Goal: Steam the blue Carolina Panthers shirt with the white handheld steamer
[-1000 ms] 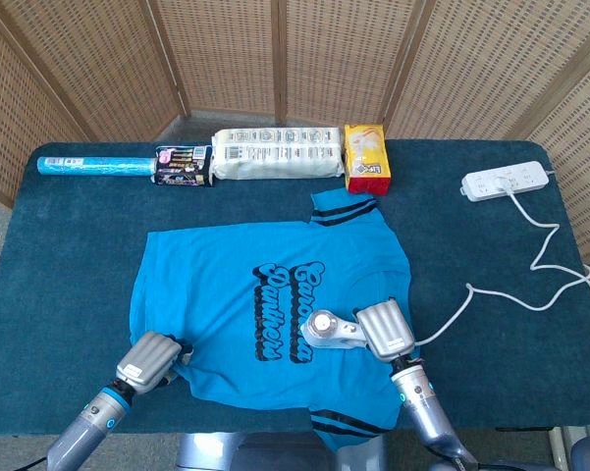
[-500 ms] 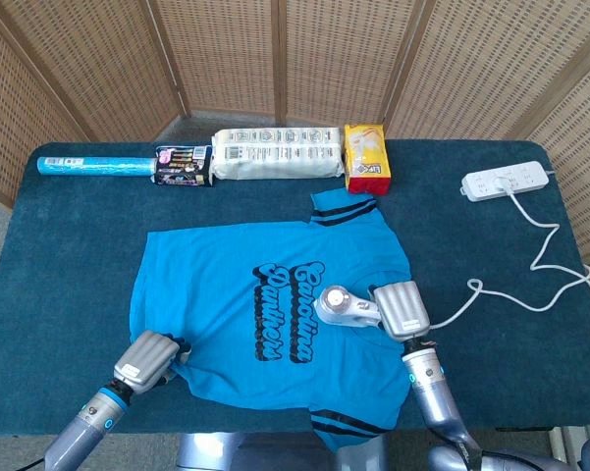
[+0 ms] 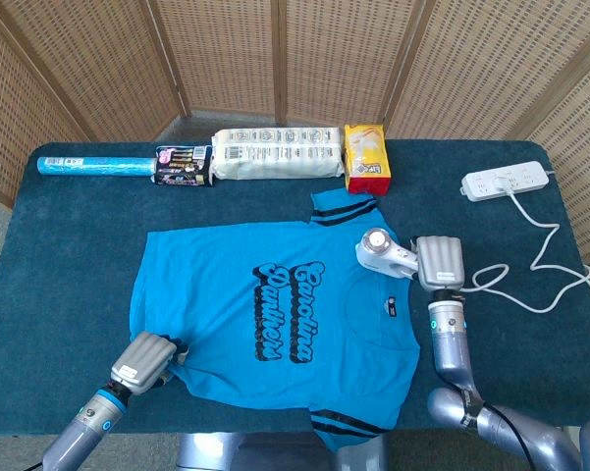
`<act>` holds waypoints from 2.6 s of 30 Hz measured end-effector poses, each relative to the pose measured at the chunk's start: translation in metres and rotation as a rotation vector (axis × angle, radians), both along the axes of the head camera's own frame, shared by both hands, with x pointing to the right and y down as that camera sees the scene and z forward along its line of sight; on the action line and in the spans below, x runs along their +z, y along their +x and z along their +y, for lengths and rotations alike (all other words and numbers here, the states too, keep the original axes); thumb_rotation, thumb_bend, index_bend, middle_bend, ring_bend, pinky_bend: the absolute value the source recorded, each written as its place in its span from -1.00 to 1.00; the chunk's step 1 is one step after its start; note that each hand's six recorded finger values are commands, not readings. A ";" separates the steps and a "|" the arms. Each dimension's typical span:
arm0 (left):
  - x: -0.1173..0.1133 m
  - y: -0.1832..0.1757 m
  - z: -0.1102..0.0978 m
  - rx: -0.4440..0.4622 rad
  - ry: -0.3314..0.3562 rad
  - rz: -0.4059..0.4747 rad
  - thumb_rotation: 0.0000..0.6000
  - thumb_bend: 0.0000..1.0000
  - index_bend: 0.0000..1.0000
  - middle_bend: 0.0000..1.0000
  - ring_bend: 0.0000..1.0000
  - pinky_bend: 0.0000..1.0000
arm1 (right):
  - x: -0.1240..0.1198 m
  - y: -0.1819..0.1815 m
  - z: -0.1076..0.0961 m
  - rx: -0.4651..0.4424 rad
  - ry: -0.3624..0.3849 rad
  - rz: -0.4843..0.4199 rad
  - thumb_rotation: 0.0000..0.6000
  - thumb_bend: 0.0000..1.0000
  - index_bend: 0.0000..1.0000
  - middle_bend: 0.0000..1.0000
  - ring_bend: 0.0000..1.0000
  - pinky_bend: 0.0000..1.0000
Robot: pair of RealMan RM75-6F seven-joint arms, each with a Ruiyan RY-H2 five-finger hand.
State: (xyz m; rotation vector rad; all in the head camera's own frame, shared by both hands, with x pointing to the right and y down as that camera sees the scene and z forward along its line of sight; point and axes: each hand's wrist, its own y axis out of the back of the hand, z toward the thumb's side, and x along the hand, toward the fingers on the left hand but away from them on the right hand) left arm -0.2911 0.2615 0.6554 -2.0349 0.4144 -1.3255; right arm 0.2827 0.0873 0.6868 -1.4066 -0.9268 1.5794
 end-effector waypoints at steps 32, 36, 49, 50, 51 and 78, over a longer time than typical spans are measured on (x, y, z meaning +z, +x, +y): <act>0.001 0.000 0.004 -0.026 -0.010 -0.024 1.00 -0.14 0.14 0.25 0.13 0.30 | 0.057 0.056 -0.053 0.244 -0.045 0.106 1.00 -0.40 0.43 0.46 0.46 0.37; 0.001 -0.001 0.003 -0.027 -0.010 -0.027 1.00 -0.14 0.14 0.25 0.13 0.29 | 0.062 0.056 -0.052 0.256 -0.059 0.089 1.00 -0.42 0.26 0.30 0.27 0.20; 0.003 0.000 0.002 -0.026 -0.007 -0.025 1.00 -0.14 0.14 0.25 0.13 0.30 | 0.063 0.060 -0.052 0.260 -0.075 0.061 1.00 -0.42 -0.55 -0.30 -0.39 -0.46; 0.003 0.000 0.002 -0.025 -0.006 -0.025 1.00 -0.14 0.14 0.25 0.13 0.30 | 0.062 0.060 -0.052 0.259 -0.074 0.059 1.00 -0.42 -0.59 -0.33 -0.42 -0.48; 0.002 0.000 0.002 -0.026 -0.005 -0.025 1.00 -0.14 0.14 0.25 0.13 0.30 | 0.062 0.061 -0.051 0.259 -0.074 0.058 1.00 -0.42 -0.62 -0.35 -0.43 -0.50; -0.021 -0.022 -0.006 -0.063 0.038 -0.038 1.00 -0.54 -0.63 -0.43 -0.60 -0.25 | 0.033 0.062 -0.036 0.203 -0.038 -0.022 1.00 -0.42 -0.72 -0.40 -0.50 -0.62</act>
